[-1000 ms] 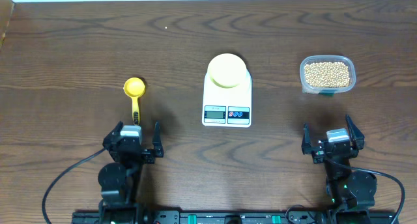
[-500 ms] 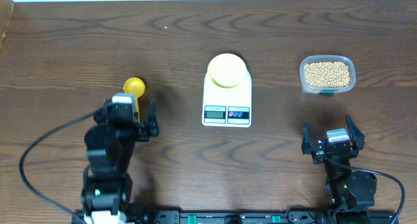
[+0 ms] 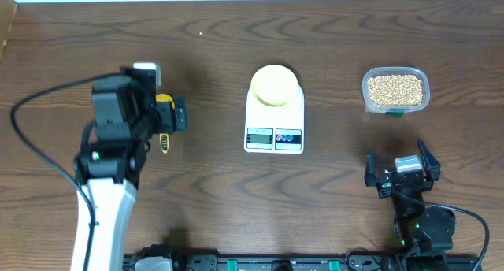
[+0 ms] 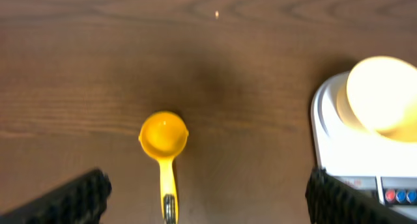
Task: Scoop item into bowl and weigh 50g on scale
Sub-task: 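Move the left gripper to the yellow scoop's bowl and grasp its rim, then lift the yellow scoop with the left gripper and raise it up, then swing the right gripper over toward the scoop above the scale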
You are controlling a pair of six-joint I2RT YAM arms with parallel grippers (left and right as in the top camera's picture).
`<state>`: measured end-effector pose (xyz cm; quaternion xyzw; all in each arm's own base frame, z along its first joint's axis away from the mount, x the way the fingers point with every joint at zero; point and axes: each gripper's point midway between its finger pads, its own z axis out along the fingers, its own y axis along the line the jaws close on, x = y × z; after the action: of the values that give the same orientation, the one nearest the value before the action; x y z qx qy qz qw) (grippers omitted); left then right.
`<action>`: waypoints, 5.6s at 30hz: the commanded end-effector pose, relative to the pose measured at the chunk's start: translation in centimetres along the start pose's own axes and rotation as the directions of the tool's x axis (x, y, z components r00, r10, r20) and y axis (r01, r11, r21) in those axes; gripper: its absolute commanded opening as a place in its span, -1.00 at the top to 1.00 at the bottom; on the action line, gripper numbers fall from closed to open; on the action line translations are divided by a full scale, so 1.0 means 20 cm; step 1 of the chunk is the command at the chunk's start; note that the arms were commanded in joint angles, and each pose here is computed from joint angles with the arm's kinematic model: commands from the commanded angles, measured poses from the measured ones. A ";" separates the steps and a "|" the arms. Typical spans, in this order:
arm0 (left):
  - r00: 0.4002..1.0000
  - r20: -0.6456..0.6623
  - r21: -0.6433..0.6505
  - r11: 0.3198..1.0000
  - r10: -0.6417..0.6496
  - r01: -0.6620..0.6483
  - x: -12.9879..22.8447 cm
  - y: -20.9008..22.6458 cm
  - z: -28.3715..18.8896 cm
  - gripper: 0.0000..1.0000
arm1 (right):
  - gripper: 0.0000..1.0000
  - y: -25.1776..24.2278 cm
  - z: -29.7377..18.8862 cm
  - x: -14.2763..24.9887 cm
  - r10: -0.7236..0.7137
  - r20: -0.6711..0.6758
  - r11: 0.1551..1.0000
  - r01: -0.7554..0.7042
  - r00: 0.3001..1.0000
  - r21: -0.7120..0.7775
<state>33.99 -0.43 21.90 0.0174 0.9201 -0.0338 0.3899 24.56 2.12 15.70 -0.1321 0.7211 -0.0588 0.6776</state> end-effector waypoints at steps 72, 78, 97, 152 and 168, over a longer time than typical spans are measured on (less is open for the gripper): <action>0.884 -0.433 -0.017 0.983 -0.173 0.184 0.45 0.50 1.00 0.85 | -0.98 0.01 0.00 0.00 0.007 0.001 1.000 -0.007 1.000 -0.003; 0.907 -0.315 -0.067 0.959 -0.281 0.274 0.24 0.53 0.87 0.85 | -0.99 0.01 0.00 0.00 0.007 0.001 1.000 -0.007 1.000 -0.003; 0.943 -0.044 -0.054 0.943 -0.330 0.328 -0.20 0.47 0.42 0.85 | -0.99 0.01 0.00 0.00 0.007 0.001 1.000 -0.007 1.000 -0.003; 0.608 -0.173 0.193 0.579 -0.775 0.792 -0.36 0.00 0.44 0.85 | -0.99 -0.06 0.00 0.01 -0.059 -0.022 0.995 0.061 0.998 0.076; 0.607 -0.082 0.356 0.545 -0.790 0.759 -0.61 -0.17 0.42 0.85 | -0.98 0.13 -0.07 -0.52 0.229 0.285 0.947 -0.145 0.931 -0.287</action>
<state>47.76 -3.79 23.69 -0.3159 0.8059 -0.3556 0.3525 23.61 5.64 23.16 -0.1501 0.6119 0.0540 0.7747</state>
